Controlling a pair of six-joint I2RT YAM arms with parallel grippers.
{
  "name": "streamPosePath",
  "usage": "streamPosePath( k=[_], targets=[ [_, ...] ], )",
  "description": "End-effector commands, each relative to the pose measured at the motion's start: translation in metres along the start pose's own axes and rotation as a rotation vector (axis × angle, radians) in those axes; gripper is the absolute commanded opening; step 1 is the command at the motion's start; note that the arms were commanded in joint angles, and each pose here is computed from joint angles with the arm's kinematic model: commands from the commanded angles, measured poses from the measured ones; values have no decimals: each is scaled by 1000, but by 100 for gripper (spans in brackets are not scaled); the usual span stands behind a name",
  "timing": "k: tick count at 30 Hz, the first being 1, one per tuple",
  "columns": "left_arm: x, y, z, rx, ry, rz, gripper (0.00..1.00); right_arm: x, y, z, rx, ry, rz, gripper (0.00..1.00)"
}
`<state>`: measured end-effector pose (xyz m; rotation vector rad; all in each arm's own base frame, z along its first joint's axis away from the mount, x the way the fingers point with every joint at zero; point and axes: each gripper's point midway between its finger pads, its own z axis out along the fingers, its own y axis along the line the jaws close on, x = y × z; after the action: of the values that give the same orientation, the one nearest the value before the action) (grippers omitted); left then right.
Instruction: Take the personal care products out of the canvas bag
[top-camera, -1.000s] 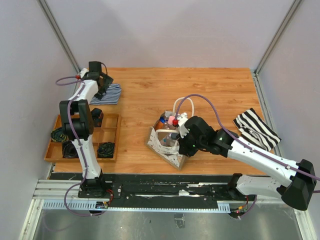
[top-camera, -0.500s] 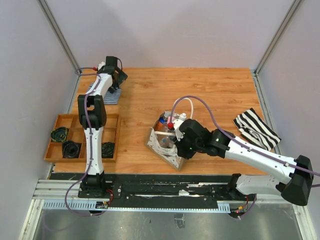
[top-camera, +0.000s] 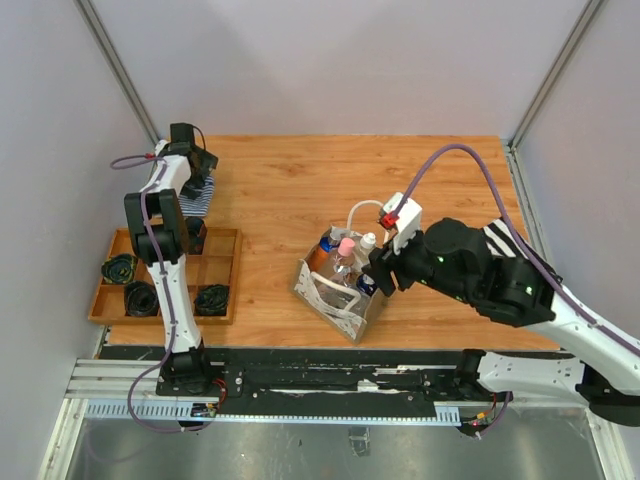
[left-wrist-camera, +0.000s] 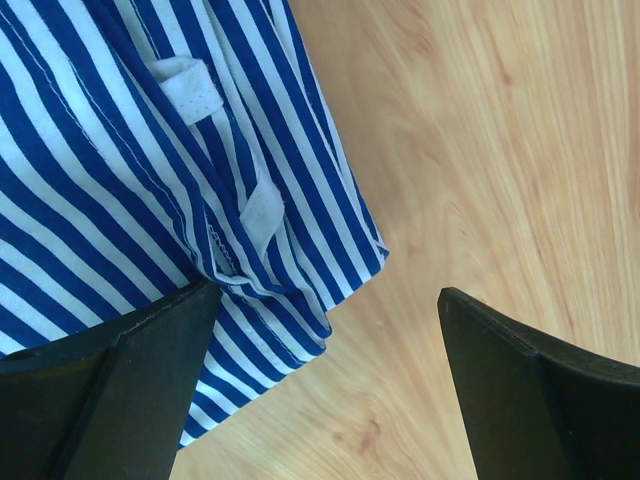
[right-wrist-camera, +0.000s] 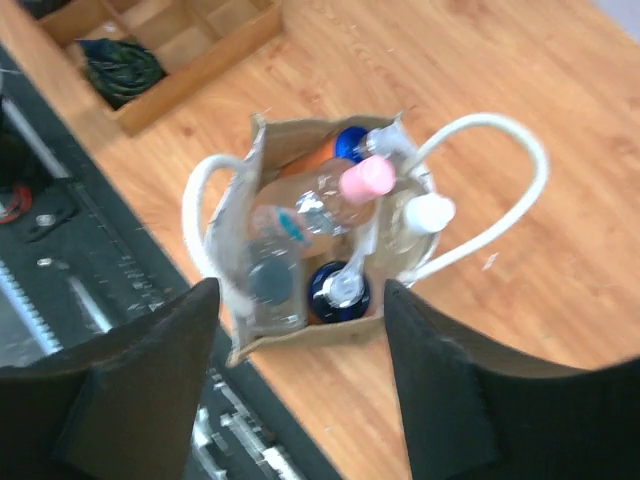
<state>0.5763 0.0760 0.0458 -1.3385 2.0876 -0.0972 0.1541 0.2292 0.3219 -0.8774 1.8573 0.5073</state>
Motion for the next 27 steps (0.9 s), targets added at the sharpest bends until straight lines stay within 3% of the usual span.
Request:
streamPosePath(
  k=[1,5,9,12,21,27],
  targets=[
    [13,95,23,-275,58,27,100,6,-16,31,52,77,-46,54],
    [-6,116,13,-309,10,9,100,13,-27,57,54,112,-1,58],
    [-21,112,2,-290,-43,7,100,31,-43,83,75,164,56,63],
    [-22,96,-8,-220,-29,-26,100,40,-42,100,-1,157,119,65],
    [-30,5,-87,63,-83,-24,100,55,-26,138,-167,184,191,60],
    [13,-62,-163,243,-71,166,100,69,-22,150,-184,227,210,57]
  ],
)
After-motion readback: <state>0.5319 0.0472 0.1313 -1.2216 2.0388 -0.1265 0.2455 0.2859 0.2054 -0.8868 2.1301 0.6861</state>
